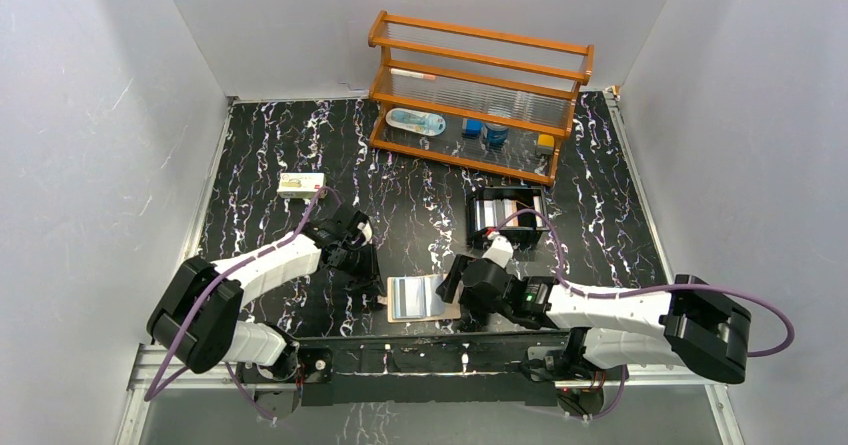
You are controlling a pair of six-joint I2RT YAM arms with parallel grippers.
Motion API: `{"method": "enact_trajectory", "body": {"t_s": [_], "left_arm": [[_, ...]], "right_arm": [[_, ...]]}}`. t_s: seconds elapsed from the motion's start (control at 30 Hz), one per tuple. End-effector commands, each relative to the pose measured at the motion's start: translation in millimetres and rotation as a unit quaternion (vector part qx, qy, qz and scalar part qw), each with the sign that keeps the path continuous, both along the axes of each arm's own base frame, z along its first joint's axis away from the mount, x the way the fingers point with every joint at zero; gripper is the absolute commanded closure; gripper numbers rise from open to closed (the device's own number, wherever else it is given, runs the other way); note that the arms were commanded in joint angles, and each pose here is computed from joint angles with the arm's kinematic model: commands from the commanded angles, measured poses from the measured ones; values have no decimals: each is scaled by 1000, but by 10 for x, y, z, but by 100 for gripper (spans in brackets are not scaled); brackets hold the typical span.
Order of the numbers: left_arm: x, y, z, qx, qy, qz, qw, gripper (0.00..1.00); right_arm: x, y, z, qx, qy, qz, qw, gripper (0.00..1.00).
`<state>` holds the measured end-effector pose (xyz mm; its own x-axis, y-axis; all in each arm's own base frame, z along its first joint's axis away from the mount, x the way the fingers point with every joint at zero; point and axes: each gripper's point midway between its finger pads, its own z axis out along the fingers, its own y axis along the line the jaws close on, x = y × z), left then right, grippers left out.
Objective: Put the credit cards into the card holder
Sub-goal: Insert the credit card into the card holder, then close the card holder at the center of the board.
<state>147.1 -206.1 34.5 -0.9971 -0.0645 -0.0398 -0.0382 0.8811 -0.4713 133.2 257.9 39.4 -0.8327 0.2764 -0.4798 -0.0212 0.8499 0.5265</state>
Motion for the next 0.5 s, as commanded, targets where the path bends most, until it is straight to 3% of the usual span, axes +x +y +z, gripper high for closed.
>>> {"method": "enact_trajectory", "body": {"t_s": [0.0,0.23,0.47], "left_arm": [[-17,-97,72,-24,5,-14,1000,99],[-8,-132,78,-33,4,-15,999,99],[-12,-157,28,-40,9,-15,999,100]], "right_arm": [[36,151,71,46,1,-8,999,17],[57,341,126,58,10,-1,998,18],[66,717,664,156,-24,44,986,27]]}}
